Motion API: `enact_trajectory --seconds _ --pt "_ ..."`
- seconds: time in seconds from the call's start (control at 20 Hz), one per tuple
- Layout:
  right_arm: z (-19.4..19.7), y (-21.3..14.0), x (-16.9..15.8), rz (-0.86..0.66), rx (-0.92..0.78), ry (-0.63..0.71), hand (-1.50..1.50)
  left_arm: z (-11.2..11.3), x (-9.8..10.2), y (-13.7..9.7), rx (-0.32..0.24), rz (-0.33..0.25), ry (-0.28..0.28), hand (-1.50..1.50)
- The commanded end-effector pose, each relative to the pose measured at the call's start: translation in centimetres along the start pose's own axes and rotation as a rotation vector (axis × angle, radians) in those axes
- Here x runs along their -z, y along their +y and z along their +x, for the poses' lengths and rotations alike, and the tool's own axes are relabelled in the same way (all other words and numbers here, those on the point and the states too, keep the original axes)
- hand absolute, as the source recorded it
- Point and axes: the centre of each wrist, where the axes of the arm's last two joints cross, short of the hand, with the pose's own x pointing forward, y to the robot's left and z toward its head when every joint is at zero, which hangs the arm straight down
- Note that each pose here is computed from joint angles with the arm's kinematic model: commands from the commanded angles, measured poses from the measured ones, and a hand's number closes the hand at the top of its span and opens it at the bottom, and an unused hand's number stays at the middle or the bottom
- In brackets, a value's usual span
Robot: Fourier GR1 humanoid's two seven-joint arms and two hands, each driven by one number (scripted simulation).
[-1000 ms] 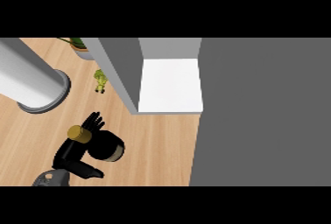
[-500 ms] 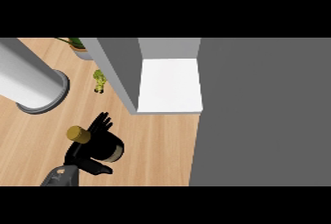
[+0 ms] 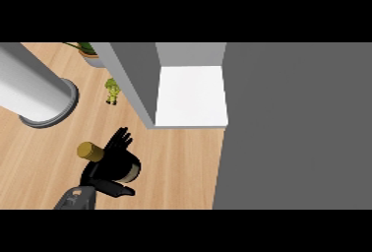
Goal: Pick up the wine, place it into the cabinet and close the cabinet
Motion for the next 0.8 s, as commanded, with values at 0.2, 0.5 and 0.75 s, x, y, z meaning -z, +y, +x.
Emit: enact_trajectory --seconds 0.2,0.5,0.75 --pt "0.7 0.9 -2.5 0.015 0.018 -0.018 -1.50 0.5 2.8 -1.3 -0.082 -0.030 -0.105 1.50" --pt "1.4 0.3 -2.0 0.025 0.022 -0.008 -1.50 -0.8 3.2 -3.3 -0.150 -0.052 -0.078 1.50" --pt "0.8 -1.8 -1.4 0.025 -0.003 -0.008 -1.50 -0.4 3.1 -3.3 -0.169 -0.100 -0.074 1.50"
